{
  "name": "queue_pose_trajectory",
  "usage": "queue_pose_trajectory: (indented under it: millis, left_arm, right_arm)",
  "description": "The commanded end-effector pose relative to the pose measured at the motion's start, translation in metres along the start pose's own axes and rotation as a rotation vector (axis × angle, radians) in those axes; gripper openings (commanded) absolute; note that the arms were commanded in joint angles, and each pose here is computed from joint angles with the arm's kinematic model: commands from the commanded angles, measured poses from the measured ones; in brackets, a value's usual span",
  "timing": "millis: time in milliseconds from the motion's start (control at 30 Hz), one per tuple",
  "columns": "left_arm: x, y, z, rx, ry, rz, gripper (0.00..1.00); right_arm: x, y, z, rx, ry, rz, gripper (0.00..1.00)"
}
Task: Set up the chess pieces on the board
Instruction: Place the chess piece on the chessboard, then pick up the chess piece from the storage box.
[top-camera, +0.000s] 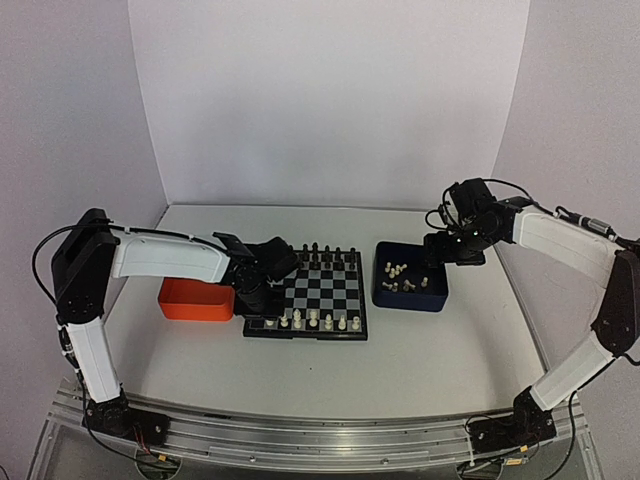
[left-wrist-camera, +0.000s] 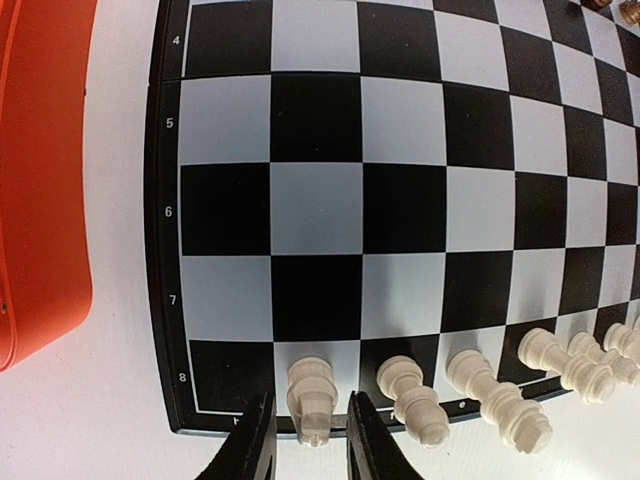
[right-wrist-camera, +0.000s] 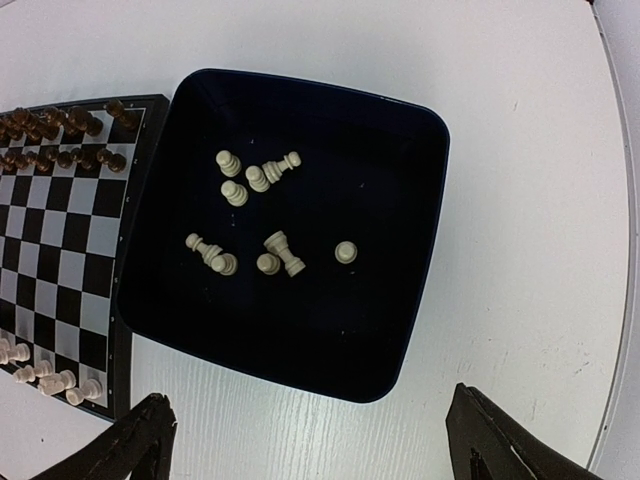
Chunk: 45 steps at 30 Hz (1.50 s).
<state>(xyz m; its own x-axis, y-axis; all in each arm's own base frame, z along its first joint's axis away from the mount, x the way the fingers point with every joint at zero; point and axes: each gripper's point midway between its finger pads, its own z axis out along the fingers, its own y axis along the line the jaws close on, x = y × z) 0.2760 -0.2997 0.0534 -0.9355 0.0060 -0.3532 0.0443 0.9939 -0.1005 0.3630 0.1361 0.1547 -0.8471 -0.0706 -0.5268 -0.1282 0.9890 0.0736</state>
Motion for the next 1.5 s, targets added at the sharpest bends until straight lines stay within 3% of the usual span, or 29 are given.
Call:
queue_pose_trajectory:
  millis: [0, 267, 367, 633, 867, 1133, 1467]
  left_arm:
    - [-0.021, -0.006, -0.037, 0.058, -0.089, -0.038, 0.25]
    - [-0.057, -0.012, -0.098, 0.124, -0.230, -0.066, 0.31]
    - [-0.084, -0.014, -0.144, 0.191, -0.362, -0.082, 0.45]
    - [-0.131, -0.001, -0.250, 0.310, -0.692, -0.092, 0.99]
    - [-0.159, -0.002, -0.272, 0.309, -0.809, -0.065, 1.00]
    - [-0.225, 0.017, -0.218, 0.283, -0.750, -0.090, 1.00]
    - [-0.314, 0.057, -0.177, 0.233, -0.815, -0.119, 1.00]
  right_arm:
    - [-0.006, 0.002, -0.009, -0.024, -0.032, 0.002, 0.92]
    - [-0.008, 0.000, -0.016, -0.015, -0.054, 0.003, 0.92]
    - [-0.009, -0.001, -0.018, -0.010, -0.063, 0.001, 0.93]
    - [-0.010, -0.006, -0.020, 0.016, -0.075, -0.010, 0.96]
    - [-0.011, -0.004, -0.004, 0.001, -0.032, -0.002, 0.98]
    - [-0.027, 0.008, 0.021, -0.048, 0.010, 0.008, 0.98]
    - [-0.052, 0.015, 0.064, -0.092, 0.075, 0.011, 0.98]
